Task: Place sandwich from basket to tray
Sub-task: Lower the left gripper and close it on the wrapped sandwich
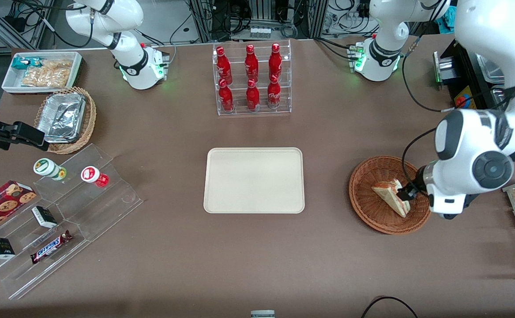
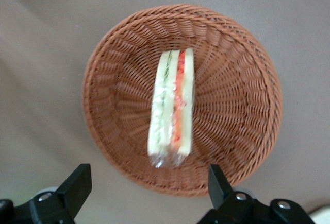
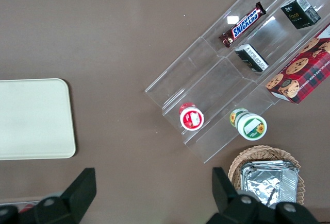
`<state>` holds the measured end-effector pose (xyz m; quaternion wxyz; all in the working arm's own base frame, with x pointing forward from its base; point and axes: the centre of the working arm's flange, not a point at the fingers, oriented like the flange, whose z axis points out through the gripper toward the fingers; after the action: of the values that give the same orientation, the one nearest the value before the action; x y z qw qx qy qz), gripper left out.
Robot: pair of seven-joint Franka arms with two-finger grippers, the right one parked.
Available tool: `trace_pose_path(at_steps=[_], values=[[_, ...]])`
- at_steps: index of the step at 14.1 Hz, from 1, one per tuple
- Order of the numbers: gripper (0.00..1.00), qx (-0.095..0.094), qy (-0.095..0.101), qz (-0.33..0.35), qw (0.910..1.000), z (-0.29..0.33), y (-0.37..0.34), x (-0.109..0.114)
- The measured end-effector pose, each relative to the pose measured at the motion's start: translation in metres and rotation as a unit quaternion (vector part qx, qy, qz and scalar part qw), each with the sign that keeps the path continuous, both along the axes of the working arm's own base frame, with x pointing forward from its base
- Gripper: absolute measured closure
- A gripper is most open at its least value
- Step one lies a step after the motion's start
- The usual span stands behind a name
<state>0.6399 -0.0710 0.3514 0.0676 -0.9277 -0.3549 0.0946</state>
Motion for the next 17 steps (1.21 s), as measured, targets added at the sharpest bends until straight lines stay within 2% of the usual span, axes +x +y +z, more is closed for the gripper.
trace_pose_path(at_steps=[3, 8, 12, 13, 14, 17], values=[[0.00, -0.002, -0.013, 0.007, 0.9999, -0.032, 0.000, 0.000], [0.00, -0.007, -0.033, 0.009, 0.9994, -0.084, 0.004, -0.020], [0.01, -0.009, -0.038, 0.010, 0.9992, -0.111, 0.006, -0.035], [0.04, -0.010, -0.040, 0.010, 0.9991, -0.116, 0.006, -0.038], [0.14, -0.010, -0.038, 0.010, 0.9992, -0.120, 0.006, -0.040], [0.48, -0.010, -0.040, 0.011, 0.9991, -0.121, 0.006, -0.040]])
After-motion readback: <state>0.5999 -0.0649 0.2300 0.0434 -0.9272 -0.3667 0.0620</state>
